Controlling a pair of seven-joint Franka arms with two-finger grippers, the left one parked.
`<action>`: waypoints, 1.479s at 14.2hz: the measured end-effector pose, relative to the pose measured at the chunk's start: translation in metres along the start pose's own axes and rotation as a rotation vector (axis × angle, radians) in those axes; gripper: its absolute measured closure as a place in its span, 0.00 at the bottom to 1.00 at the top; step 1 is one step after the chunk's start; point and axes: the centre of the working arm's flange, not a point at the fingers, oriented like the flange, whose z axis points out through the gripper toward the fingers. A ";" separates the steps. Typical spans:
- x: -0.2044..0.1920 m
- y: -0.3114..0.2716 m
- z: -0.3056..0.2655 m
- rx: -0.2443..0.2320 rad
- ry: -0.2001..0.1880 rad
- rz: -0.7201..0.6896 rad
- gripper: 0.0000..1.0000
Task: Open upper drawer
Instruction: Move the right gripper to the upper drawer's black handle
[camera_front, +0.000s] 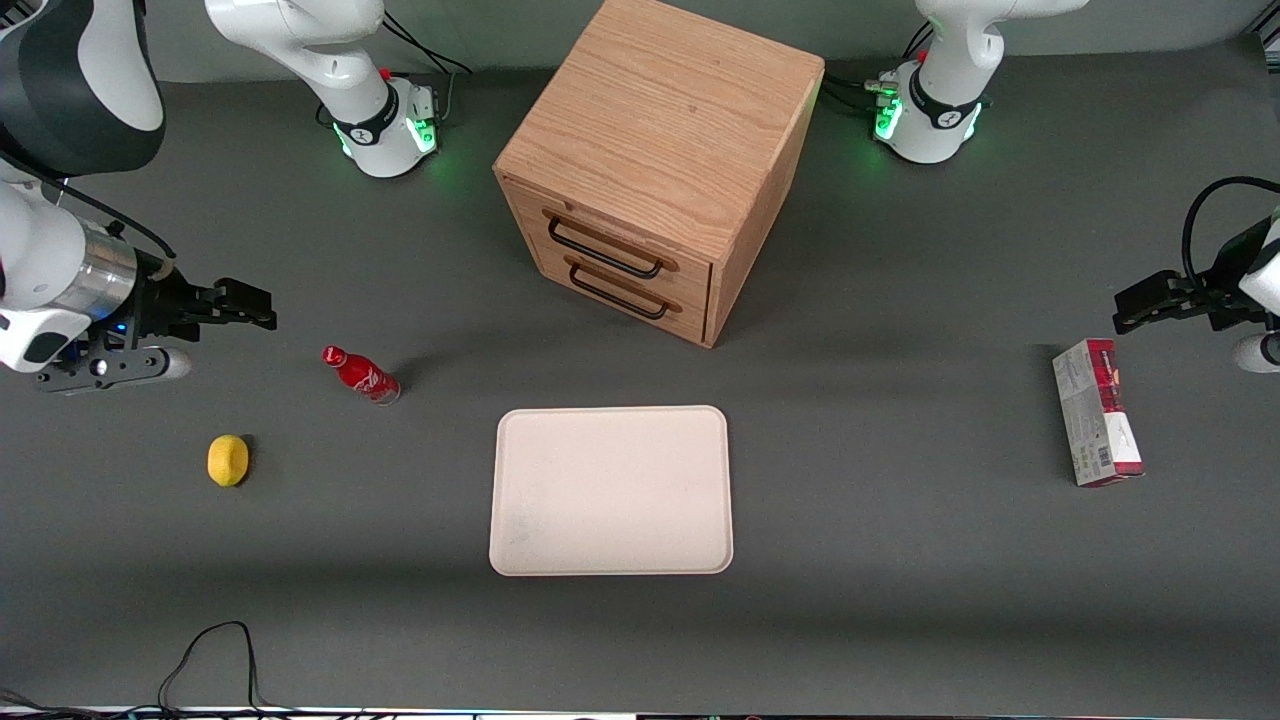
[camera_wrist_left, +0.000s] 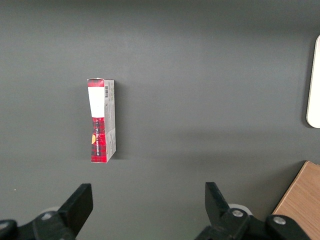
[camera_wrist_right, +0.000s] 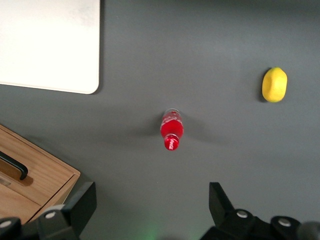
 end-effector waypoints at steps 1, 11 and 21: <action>0.002 -0.006 0.000 -0.001 0.002 -0.011 0.00; 0.058 -0.040 0.050 0.252 -0.042 -0.143 0.00; 0.060 -0.143 0.049 0.198 0.000 -0.333 0.00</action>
